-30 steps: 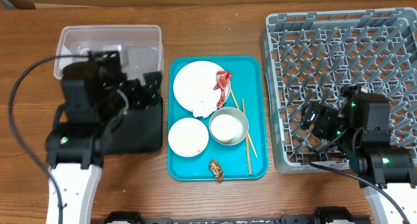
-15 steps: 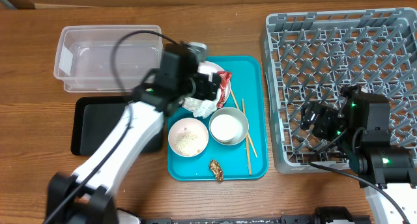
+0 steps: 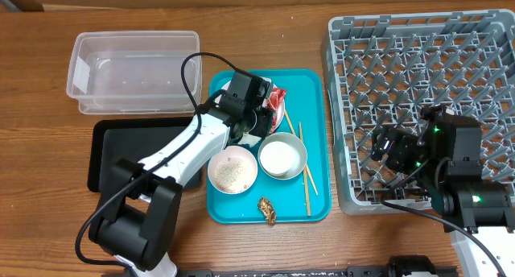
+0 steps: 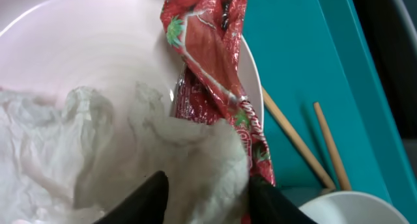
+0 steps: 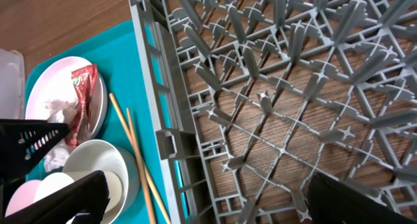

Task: Sort waste into correct bins and load items into the dishwasher
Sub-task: 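Grasp the crumpled white tissue on the plate with the left gripper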

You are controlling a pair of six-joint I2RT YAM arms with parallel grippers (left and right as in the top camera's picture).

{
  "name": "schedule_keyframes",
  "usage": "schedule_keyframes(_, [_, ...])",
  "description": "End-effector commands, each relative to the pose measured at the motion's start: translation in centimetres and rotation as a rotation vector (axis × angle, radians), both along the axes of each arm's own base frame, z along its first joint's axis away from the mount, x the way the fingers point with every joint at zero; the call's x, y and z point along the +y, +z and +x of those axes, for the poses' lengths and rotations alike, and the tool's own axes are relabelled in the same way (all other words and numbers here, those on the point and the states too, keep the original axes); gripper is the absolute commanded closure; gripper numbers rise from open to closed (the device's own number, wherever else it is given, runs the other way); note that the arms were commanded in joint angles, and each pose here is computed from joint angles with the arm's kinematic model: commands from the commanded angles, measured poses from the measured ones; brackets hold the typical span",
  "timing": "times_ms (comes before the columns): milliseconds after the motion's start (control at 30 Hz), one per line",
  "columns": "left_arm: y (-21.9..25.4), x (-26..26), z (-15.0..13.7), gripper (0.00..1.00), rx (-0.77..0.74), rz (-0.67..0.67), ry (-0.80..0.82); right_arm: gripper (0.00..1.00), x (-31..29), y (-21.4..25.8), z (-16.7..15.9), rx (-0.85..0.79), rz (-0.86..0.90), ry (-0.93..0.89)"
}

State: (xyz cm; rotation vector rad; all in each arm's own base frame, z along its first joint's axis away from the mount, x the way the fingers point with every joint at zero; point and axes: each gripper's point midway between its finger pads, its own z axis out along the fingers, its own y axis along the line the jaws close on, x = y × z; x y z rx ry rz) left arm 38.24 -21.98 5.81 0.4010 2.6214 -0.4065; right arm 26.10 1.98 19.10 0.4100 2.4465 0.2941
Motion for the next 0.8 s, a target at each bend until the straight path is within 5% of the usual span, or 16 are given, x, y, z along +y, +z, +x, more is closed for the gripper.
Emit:
schedule_keyframes(0, [0.5, -0.2, 0.4, 0.74, -0.012, 0.009, -0.012, 0.0, -0.2, 1.5, 0.4, -0.042, -0.011, -0.003])
schedule_keyframes(133, [0.0, 0.3, -0.3, 0.96, 0.021, 0.03, -0.01, 0.0, -0.2, 1.5, 0.4, -0.042, -0.011, -0.003])
schedule_keyframes(367, [2.0, 1.2, 0.3, 0.96, 0.004, 0.021, 0.015, 0.0, -0.2, 1.5, 0.4, -0.04, -0.011, -0.003])
schedule_keyframes(767, [15.6, 10.0, 4.6, 0.96, -0.28, -0.051, 0.246, 0.0, -0.2, 1.4, 0.3, -0.038, -0.011, -0.003])
